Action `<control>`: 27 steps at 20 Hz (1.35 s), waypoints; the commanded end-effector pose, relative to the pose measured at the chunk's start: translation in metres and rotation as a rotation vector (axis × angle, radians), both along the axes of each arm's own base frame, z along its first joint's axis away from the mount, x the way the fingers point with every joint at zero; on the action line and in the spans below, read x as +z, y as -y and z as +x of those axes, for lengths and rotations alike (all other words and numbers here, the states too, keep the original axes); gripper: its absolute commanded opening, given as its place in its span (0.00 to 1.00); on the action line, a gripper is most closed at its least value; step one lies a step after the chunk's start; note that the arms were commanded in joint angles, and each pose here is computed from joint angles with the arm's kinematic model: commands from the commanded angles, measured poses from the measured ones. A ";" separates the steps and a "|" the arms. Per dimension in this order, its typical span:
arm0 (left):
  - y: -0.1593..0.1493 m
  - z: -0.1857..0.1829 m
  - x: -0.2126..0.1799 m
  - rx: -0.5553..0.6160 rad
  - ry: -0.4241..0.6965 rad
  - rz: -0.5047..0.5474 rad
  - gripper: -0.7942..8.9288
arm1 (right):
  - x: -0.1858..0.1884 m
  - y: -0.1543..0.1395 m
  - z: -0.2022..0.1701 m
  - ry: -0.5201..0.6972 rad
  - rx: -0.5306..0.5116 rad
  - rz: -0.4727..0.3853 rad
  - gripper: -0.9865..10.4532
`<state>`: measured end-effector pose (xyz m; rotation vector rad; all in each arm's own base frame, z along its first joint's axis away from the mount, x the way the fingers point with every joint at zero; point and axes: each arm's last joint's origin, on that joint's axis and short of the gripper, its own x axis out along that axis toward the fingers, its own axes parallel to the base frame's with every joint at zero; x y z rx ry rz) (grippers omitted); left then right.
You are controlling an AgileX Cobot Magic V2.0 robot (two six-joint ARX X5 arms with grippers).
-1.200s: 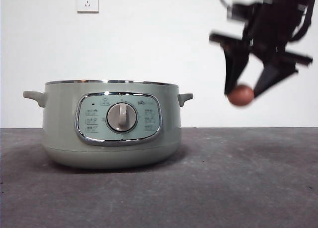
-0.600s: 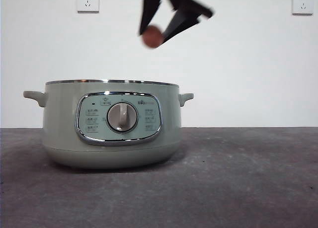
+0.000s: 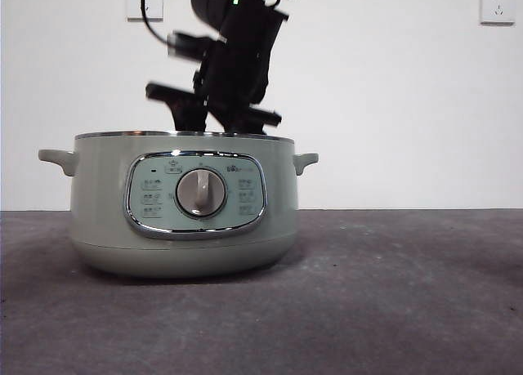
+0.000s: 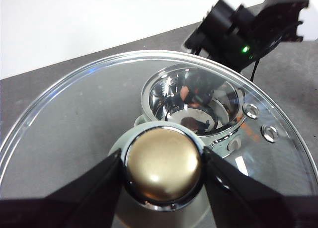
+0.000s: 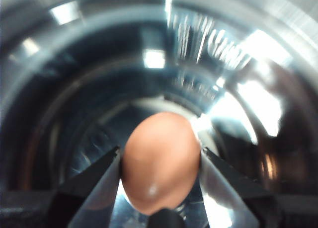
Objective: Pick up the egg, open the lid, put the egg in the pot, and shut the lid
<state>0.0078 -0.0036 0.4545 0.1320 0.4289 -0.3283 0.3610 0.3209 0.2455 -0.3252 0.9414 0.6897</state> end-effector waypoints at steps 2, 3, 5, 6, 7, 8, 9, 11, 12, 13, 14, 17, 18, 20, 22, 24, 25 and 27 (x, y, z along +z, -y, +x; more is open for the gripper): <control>-0.001 -0.004 0.003 0.000 0.030 -0.016 0.07 | -0.022 -0.007 0.001 -0.037 0.027 -0.044 0.07; -0.001 -0.004 0.003 0.000 0.030 -0.016 0.07 | -0.026 -0.008 0.000 -0.047 0.028 -0.053 0.07; -0.001 -0.004 0.003 0.000 0.030 -0.016 0.07 | -0.031 -0.010 0.000 -0.057 0.037 -0.070 0.07; -0.001 -0.004 0.003 0.000 0.030 -0.016 0.07 | -0.033 -0.010 -0.001 -0.063 0.038 -0.075 0.07; -0.001 -0.004 0.003 0.000 0.030 -0.016 0.07 | -0.034 -0.009 -0.001 -0.071 0.038 -0.083 0.07; -0.001 -0.004 0.003 0.000 0.030 -0.016 0.07 | -0.034 -0.009 -0.002 -0.077 0.038 -0.088 0.07; -0.001 -0.004 0.003 0.000 0.030 -0.016 0.07 | -0.034 -0.009 -0.001 -0.076 0.038 -0.085 0.08; -0.001 -0.004 0.003 0.000 0.030 -0.017 0.07 | -0.034 -0.010 -0.001 -0.074 0.040 -0.080 0.25; -0.001 -0.004 0.003 0.000 0.030 -0.017 0.07 | -0.034 -0.010 -0.001 -0.075 0.039 -0.080 0.39; -0.001 -0.004 0.003 0.000 0.029 -0.017 0.07 | -0.033 -0.010 -0.001 -0.075 0.036 -0.077 0.47; -0.001 -0.004 0.003 0.000 0.029 -0.017 0.07 | -0.031 -0.011 -0.002 -0.071 0.038 -0.074 0.48; -0.001 -0.004 0.003 0.000 0.029 -0.016 0.07 | -0.002 -0.012 -0.003 -0.046 0.042 -0.051 0.48; -0.001 -0.004 0.003 0.000 0.029 -0.016 0.07 | 0.013 -0.011 -0.005 -0.048 0.042 -0.054 0.48; -0.001 -0.003 0.003 0.000 0.027 -0.016 0.07 | 0.048 -0.004 -0.011 -0.038 0.058 -0.059 0.47; 0.000 0.000 0.003 0.000 0.020 -0.014 0.07 | 0.092 0.009 -0.026 0.017 0.060 -0.013 0.47; 0.002 0.005 0.004 -0.008 0.013 -0.013 0.07 | 0.131 0.026 -0.044 0.080 0.060 0.039 0.47; 0.003 0.008 0.005 -0.013 0.020 -0.016 0.07 | 0.144 0.034 -0.052 0.092 0.064 0.044 0.47; 0.006 0.014 0.008 -0.050 0.026 -0.033 0.07 | 0.162 0.048 -0.067 0.098 0.081 0.030 0.47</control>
